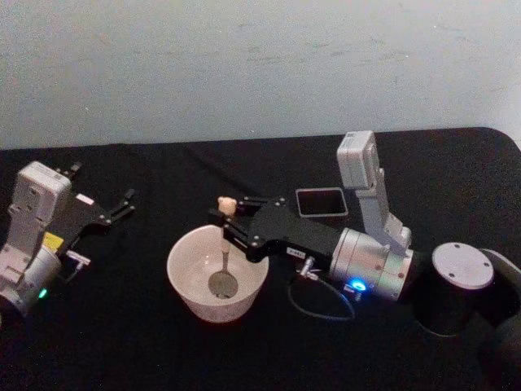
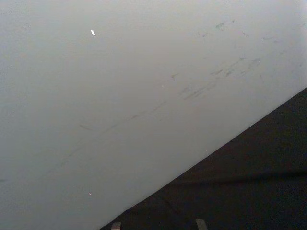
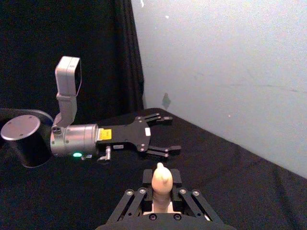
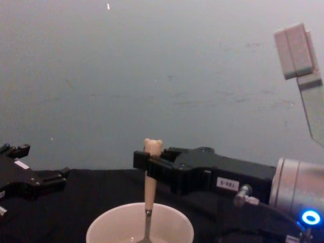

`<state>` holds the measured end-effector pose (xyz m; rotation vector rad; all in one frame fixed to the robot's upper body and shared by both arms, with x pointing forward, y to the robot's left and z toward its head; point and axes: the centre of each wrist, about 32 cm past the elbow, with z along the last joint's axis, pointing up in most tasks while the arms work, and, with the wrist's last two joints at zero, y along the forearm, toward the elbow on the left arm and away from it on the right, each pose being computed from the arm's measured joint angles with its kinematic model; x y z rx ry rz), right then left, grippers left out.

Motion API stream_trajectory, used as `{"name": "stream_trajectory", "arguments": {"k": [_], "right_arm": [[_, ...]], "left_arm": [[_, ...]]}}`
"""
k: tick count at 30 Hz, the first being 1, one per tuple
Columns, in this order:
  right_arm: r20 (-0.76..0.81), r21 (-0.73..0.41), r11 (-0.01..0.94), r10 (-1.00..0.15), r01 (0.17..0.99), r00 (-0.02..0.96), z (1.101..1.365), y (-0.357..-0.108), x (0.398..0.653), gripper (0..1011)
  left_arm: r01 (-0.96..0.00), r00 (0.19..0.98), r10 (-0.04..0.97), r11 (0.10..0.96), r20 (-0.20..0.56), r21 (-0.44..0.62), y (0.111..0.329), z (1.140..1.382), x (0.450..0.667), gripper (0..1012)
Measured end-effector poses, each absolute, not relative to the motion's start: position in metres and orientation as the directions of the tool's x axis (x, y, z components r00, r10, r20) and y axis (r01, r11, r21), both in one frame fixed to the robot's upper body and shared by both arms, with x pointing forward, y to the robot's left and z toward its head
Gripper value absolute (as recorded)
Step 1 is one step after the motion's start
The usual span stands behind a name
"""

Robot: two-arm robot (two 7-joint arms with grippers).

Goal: Pick up the stirring spoon with one hand, stir inside the cup, then place it back in its original position.

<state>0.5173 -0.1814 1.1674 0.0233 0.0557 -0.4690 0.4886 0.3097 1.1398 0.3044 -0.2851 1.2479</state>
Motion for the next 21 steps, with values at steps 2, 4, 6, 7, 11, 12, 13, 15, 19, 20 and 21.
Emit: {"name": "stream_trajectory", "arguments": {"k": [2, 4, 6, 7, 11, 12, 13, 15, 19, 20, 21], "right_arm": [[-0.059, 0.006, 0.895, -0.444, 0.445, 0.894, 1.166, -0.179, 0.517, 214], [-0.056, 0.0, 0.899, -0.437, 0.438, 0.898, 1.164, -0.177, 0.517, 213], [-0.053, -0.003, 0.902, -0.432, 0.433, 0.9, 1.163, -0.175, 0.517, 213], [-0.052, -0.005, 0.902, -0.43, 0.431, 0.901, 1.163, -0.175, 0.517, 213], [-0.046, -0.012, 0.908, -0.419, 0.418, 0.907, 1.16, -0.17, 0.519, 213], [-0.045, -0.014, 0.909, -0.417, 0.417, 0.908, 1.16, -0.17, 0.519, 213], [-0.044, -0.015, 0.909, -0.416, 0.416, 0.908, 1.159, -0.169, 0.519, 213], [-0.042, -0.018, 0.91, -0.414, 0.413, 0.909, 1.158, -0.166, 0.521, 213], [-0.035, -0.021, 0.912, -0.411, 0.41, 0.911, 1.157, -0.161, 0.525, 213], [-0.033, -0.021, 0.912, -0.411, 0.41, 0.911, 1.156, -0.16, 0.525, 213], [-0.03, -0.021, 0.911, -0.411, 0.411, 0.911, 1.156, -0.159, 0.527, 213]], "left_arm": [[-0.955, 0.292, 0.88, 0.287, 0.374, 0.07, 0.31, 1.14, 0.489, 1001], [-0.955, 0.292, 0.88, 0.287, 0.374, 0.07, 0.31, 1.14, 0.489, 1001], [-0.955, 0.292, 0.88, 0.287, 0.374, 0.07, 0.31, 1.14, 0.489, 1001], [-0.955, 0.292, 0.88, 0.287, 0.374, 0.07, 0.31, 1.14, 0.489, 1001], [-0.955, 0.292, 0.88, 0.287, 0.374, 0.07, 0.31, 1.14, 0.489, 1001], [-0.955, 0.292, 0.88, 0.287, 0.374, 0.07, 0.31, 1.14, 0.489, 1002], [-0.955, 0.292, 0.88, 0.287, 0.374, 0.07, 0.31, 1.14, 0.489, 1001], [-0.955, 0.292, 0.88, 0.287, 0.374, 0.07, 0.31, 1.14, 0.489, 1002], [-0.955, 0.292, 0.88, 0.287, 0.374, 0.07, 0.31, 1.14, 0.489, 1001], [-0.955, 0.292, 0.88, 0.287, 0.374, 0.07, 0.31, 1.14, 0.489, 1001], [-0.955, 0.292, 0.88, 0.287, 0.374, 0.07, 0.31, 1.14, 0.489, 1001]]}}
